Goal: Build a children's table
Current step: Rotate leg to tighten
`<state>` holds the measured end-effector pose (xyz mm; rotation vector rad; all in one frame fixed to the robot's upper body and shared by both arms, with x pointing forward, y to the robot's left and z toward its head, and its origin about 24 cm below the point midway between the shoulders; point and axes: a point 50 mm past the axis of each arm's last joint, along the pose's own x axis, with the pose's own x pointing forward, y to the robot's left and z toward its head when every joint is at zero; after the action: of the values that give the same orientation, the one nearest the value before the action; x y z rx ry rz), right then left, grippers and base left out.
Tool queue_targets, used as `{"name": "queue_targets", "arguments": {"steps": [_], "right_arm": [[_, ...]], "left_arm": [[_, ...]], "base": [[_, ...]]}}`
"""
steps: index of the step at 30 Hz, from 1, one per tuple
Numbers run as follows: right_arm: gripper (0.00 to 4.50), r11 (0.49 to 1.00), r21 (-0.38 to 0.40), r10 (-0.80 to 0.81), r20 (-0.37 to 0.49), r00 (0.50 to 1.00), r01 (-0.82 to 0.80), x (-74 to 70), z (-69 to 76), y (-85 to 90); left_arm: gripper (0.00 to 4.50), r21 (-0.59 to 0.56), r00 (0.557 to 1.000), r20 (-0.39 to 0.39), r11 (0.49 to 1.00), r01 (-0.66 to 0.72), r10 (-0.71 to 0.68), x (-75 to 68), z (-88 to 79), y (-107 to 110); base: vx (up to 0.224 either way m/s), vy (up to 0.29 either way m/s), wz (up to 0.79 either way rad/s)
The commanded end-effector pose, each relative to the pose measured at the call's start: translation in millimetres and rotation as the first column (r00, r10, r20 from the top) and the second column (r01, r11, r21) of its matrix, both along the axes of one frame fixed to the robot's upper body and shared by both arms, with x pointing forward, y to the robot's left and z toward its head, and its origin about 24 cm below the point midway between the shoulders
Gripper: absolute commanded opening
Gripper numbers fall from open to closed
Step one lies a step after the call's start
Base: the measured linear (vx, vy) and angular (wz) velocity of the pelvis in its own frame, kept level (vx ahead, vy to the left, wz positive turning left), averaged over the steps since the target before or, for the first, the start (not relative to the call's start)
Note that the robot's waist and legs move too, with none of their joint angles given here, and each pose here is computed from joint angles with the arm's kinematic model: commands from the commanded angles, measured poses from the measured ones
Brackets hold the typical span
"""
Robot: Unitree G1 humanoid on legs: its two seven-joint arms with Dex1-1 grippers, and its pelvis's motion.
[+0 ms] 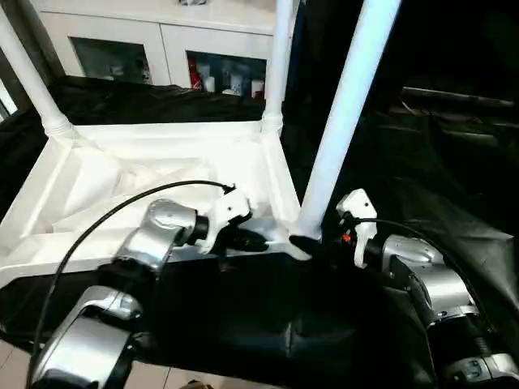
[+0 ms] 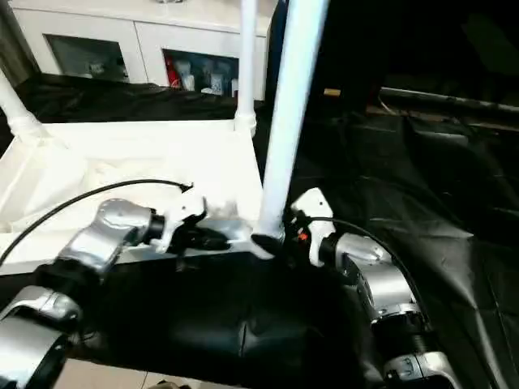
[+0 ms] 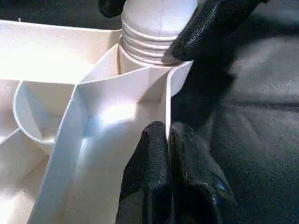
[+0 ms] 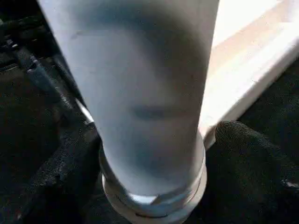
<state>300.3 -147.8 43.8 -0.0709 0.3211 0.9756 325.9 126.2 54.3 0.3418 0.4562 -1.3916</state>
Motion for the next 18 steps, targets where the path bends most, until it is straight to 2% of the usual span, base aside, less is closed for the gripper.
{"name": "queue_targets", "arguments": {"steps": [1, 5, 6, 8, 11, 14, 17, 18], "right_arm": [[3.71, 0.999, -0.029, 0.023, 0.002, 1.0, -0.023, -2.2, 1.2, -4.8], [3.52, 0.999, -0.031, 0.03, -0.004, 1.0, -0.03, -3.3, -1.2, -4.4], [3.22, 0.999, -0.026, 0.033, -0.007, 0.999, -0.034, -3.5, -1.4, -3.9], [3.22, 0.999, -0.022, 0.036, -0.01, 0.999, -0.036, -3.8, -1.4, -3.4], [2.88, 0.999, -0.016, 0.031, -0.015, 0.999, -0.031, -4.4, -2.3, -2.6], [2.81, 1.0, -0.015, 0.008, -0.019, 1.0, -0.008, -4.3, -4.3, -2.4], [2.75, 0.99, -0.021, -0.139, -0.029, 0.99, 0.139, 2.4, -12.6, -4.2], [2.74, 0.955, -0.048, -0.295, -0.061, 0.954, 0.292, 8.4, -23.2, -4.3]], "left_arm": [[0.0, -0.027, 0.996, -0.069, 0.998, 0.049, -0.051, -9.4, -8.1, 0], [0.0, -0.025, 0.996, -0.069, 0.999, 0.048, -0.05, -9.7, -8.0, 1], [0.0, -0.026, 0.996, -0.071, 0.998, 0.049, -0.051, -9.7, -7.7, 1], [0.0, -0.027, 0.996, -0.072, 0.998, 0.049, -0.051, -9.9, -7.2, 1], [0.0, -0.03, 0.996, -0.075, 0.998, 0.05, -0.052, -10.5, -6.7, 1], [0.0, -0.033, 0.996, -0.073, 0.998, 0.045, -0.047, -10.3, -6.8, 0], [0.0, -0.004, 0.999, -0.042, 0.999, -0.032, 0.032, -4.8, -10.9, -4], [0.0, 0.005, 0.99, 0.006, 0.99, -0.138, 0.138, 4.1, -13.8, -13]], "base": [[0.0, 0.0, 0.0], [0.0, 0.0, 0.0], [0.0, 0.0, 0.0], [0.0, 0.0, 0.0], [0.0, 0.0, 0.0], [0.0, 0.0, 0.0], [0.0, 0.0, 0.0], [0.0, 0.0, 0.0]]}}
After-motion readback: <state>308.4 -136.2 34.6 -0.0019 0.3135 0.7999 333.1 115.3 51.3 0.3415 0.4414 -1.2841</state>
